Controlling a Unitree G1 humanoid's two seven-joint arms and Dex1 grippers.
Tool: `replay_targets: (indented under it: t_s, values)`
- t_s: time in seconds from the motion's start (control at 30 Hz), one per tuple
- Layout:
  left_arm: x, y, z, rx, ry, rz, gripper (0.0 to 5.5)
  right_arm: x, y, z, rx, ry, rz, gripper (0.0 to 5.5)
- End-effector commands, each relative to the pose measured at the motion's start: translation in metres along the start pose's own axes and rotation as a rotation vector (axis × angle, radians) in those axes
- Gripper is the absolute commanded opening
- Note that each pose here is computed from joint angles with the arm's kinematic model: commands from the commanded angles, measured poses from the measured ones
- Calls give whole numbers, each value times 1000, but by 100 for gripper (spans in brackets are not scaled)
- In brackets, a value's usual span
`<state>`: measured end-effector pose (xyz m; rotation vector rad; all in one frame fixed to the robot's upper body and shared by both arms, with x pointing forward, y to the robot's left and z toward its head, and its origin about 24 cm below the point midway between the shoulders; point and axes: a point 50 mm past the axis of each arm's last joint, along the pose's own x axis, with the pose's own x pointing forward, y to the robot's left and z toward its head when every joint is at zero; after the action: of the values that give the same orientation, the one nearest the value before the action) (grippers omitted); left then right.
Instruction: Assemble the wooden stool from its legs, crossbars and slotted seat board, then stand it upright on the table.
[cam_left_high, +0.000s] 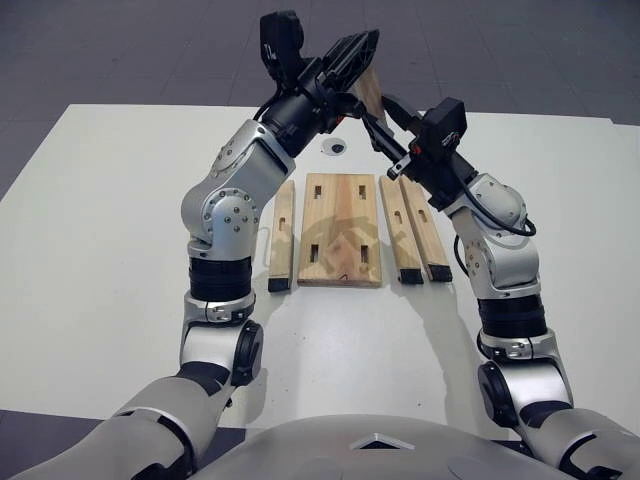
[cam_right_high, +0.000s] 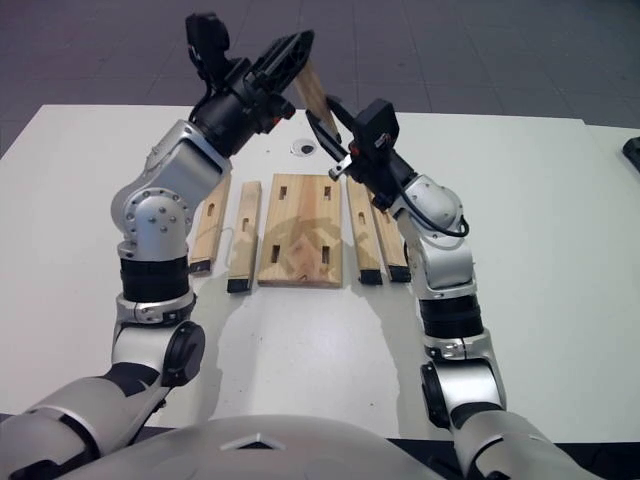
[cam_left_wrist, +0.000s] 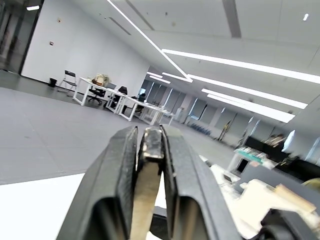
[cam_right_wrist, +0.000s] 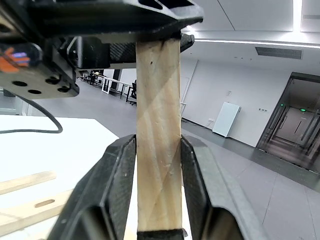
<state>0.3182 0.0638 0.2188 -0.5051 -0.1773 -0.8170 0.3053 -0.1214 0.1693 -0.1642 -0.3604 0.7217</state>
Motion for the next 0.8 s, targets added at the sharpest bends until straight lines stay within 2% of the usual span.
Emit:
replay_targets:
  t_s: [0.03,0.3,0.33,0.67,0.73,0.8]
  values:
    - [-3,1,-25,-24,102,-4,54,9,-3,13,-19,-61,-47,129]
    - [-3,8,-22,0,87,35,53,13,-4,16,-49,-68,-89,129]
    - [-3,9,-20,3,77,38,53,12,-4,15,-64,-55,-89,165]
    - [-9,21,-4,27,-20,101,43,3,-5,-15,-137,112,-63,305]
    - [-14,26,10,65,-68,127,43,-10,-7,-23,-148,158,-50,338]
    - [-24,37,44,174,-168,189,43,-29,-8,-26,-132,191,-21,375]
